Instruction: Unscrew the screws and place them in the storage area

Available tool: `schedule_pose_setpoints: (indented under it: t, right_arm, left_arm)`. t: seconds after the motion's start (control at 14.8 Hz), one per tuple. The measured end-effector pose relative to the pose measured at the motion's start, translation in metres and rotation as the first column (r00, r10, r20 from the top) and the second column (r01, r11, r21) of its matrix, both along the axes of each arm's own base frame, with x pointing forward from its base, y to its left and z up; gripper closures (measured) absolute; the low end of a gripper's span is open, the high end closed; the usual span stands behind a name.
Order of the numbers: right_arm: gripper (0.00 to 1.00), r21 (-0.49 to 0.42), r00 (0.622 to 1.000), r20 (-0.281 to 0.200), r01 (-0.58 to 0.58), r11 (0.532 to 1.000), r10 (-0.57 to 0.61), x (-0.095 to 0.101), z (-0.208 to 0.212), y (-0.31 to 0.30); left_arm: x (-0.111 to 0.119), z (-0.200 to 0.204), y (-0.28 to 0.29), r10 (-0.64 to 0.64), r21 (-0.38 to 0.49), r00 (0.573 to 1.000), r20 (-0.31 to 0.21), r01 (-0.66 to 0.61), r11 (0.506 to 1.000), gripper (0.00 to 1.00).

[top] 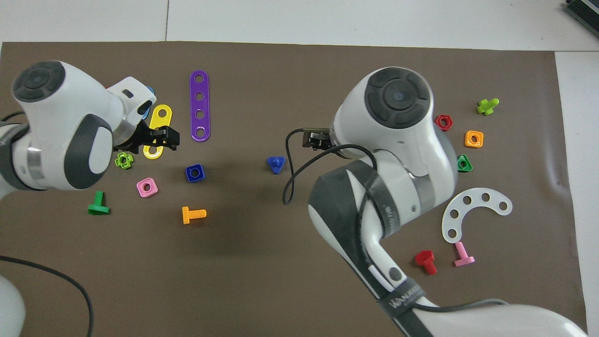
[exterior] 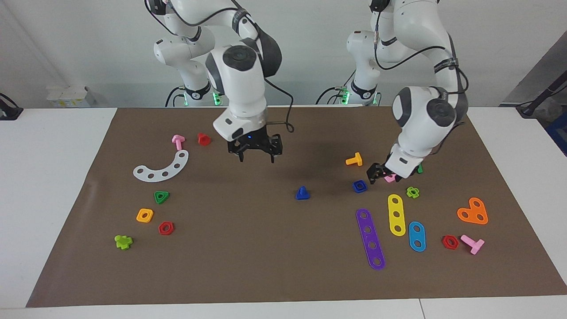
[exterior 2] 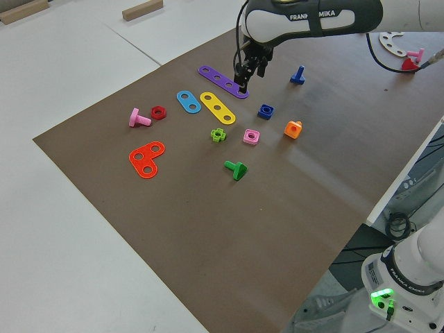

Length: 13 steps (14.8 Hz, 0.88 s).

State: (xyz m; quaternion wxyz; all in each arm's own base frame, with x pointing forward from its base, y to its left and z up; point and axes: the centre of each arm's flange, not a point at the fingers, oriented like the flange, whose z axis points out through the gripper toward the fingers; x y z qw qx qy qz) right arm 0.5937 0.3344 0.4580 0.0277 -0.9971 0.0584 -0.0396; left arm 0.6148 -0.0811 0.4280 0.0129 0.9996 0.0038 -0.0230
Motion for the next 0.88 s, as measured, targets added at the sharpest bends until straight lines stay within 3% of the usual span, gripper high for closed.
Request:
schedule_pose_setpoints:
  t: [0.2, 0.41, 0.68, 0.81, 0.88]
  right_arm:
    - [0.0, 0.008, 1.0, 0.025, -0.001, 1.0, 0.001, 0.007, -0.059, 0.056]
    - [0.0, 0.017, 0.999, 0.053, -0.01, 1.0, 0.009, 0.012, -0.113, 0.098]
    - [0.0, 0.015, 0.998, 0.056, -0.014, 1.0, 0.013, 0.015, -0.132, 0.101]
    - [0.11, -0.001, 0.999, 0.034, -0.029, 1.0, 0.029, 0.007, -0.145, 0.103]
    - [0.11, -0.008, 0.999, 0.024, -0.036, 0.999, 0.036, 0.003, -0.151, 0.104]
  left_arm:
    - [0.001, 0.028, 0.08, -0.047, 0.005, 0.999, 0.005, 0.047, 0.999, 0.06]
    - [-0.016, 0.057, 0.134, -0.081, -0.003, 0.997, 0.005, 0.081, 0.997, 0.07]
    - [-0.049, 0.122, 0.143, -0.107, 0.027, 0.994, 0.035, 0.106, 0.994, 0.07]
    - [-0.065, 0.146, 0.138, -0.127, 0.046, 0.991, 0.036, 0.125, 0.991, 0.05]
    - [-0.071, 0.154, 0.135, -0.135, 0.049, 0.99, 0.035, 0.133, 0.99, 0.04]
